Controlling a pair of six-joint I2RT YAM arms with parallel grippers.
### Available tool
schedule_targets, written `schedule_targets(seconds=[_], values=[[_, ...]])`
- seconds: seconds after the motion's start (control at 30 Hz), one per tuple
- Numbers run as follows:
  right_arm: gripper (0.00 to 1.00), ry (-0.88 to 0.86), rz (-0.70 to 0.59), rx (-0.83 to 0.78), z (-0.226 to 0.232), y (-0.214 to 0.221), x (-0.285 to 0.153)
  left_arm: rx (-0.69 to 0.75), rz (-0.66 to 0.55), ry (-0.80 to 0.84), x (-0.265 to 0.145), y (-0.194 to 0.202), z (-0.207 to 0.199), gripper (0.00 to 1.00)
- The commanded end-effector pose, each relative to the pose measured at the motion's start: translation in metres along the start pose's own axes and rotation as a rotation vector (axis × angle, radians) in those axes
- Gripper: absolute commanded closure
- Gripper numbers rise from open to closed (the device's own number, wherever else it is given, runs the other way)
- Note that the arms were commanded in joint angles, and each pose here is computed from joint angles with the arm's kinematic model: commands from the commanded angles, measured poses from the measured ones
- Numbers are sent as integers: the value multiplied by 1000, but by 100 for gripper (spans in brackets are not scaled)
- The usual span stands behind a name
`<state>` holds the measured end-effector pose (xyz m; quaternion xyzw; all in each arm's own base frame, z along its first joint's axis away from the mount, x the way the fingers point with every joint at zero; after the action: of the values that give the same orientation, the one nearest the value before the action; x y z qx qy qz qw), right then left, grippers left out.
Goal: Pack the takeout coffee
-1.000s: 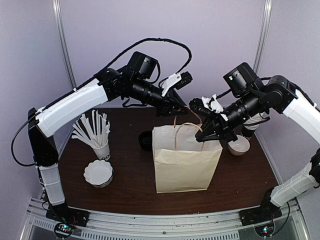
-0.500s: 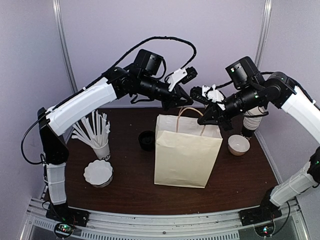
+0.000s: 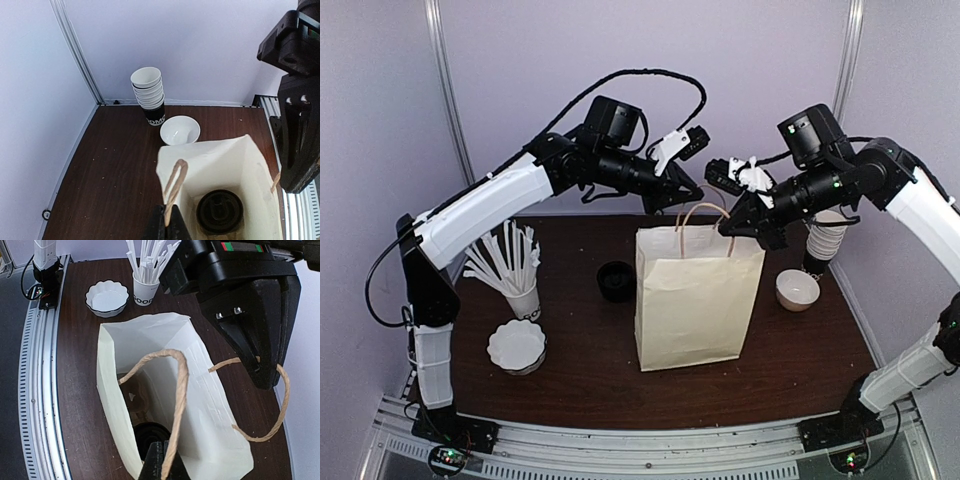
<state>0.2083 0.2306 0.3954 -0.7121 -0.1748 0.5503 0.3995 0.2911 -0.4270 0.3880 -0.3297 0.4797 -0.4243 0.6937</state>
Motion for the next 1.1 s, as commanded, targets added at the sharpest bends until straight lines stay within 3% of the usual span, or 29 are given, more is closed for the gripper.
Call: schedule_targets(seconds=[0.0,0.37,0.6,0.93,0.97,1.03,1.07], values=[[100,9,-25,2,0,-9,-13,38,-119,-42,-18,-32,8,100],[100,-92,8,28,6,-2,5,57,-102,-53,-29,-33,5,100],[100,-149,-1,35,9,-15,19,116,-21,-108,-44,-32,9,100],[100,-144,40,26,7,-24,45,35,49,-66,-45,-3,10,100],[99,-139,43,27,6,-24,45,30,50,-71,-43,-1,11,100],[85,-126,41,26,5,-24,43,25,49,-87,-41,0,13,100],[80,-115,41,26,5,-24,41,28,49,-100,-40,-1,15,93]])
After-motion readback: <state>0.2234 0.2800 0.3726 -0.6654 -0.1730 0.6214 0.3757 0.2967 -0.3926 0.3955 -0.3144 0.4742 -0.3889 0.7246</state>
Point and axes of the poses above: each gripper's point midway between its finger pads, its own x axis out along the fingers, its own z axis along the line the jaws close on, y = z × x, the point moved 7 cm from there along -x, back along the fingers, and after that the axes turned 12 degrees about x, right-handed, at the moved point
